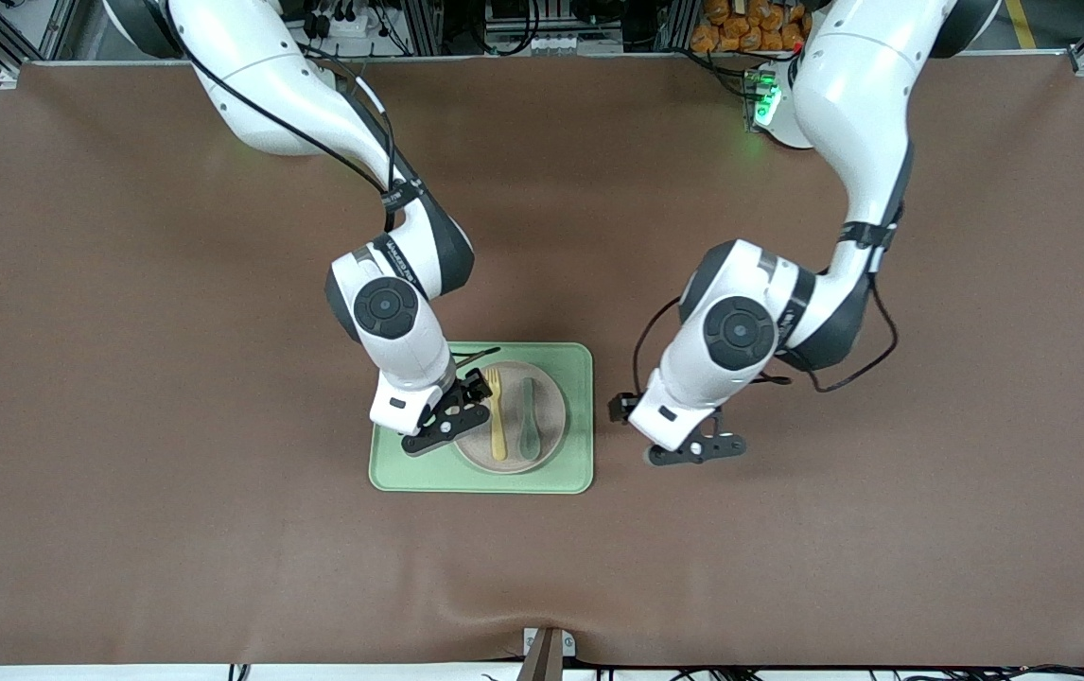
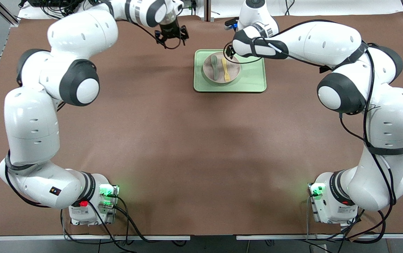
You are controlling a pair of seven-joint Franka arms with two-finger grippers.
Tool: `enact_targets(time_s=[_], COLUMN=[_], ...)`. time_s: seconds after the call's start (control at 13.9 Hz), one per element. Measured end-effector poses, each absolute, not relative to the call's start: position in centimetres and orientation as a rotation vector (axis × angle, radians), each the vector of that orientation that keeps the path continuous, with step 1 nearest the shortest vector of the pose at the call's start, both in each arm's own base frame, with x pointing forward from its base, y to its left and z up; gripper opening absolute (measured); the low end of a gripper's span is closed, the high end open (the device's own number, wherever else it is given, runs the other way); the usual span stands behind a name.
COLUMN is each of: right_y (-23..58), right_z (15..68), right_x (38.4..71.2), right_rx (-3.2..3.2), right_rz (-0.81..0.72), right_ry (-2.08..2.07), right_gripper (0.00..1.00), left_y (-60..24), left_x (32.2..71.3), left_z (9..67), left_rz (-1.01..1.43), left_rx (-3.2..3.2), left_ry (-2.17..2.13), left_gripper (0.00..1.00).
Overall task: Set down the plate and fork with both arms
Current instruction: 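Release the plate and withdraw the left gripper while the right gripper hovers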
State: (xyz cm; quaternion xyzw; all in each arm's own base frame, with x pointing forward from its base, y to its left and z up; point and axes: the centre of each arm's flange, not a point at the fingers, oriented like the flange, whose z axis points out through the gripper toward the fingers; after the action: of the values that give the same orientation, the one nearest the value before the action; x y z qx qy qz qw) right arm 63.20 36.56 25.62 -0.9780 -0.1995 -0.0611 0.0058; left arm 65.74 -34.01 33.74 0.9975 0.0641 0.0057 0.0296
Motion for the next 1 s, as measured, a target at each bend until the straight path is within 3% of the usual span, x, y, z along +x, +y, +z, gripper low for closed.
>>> enact_targets(time_s=[0.36, 1.0], right_y=[36.4, 40.8], right_z=[22.0, 22.3], right_x=[63.0, 60.8], right_rx=[-3.082, -3.089], right_rz=[-0.137, -0.169], right_ry=[-0.54, -0.213], right_gripper=[1.0, 1.0], left_y=[-28.3, -13.9], left_x=[67.3, 70.0], left_z=[36.9, 42.8], left_rz=[0.005, 0.015], left_rx=[3.121, 3.146], left_ry=[0.19, -0.105], left_gripper=[1.0, 1.0])
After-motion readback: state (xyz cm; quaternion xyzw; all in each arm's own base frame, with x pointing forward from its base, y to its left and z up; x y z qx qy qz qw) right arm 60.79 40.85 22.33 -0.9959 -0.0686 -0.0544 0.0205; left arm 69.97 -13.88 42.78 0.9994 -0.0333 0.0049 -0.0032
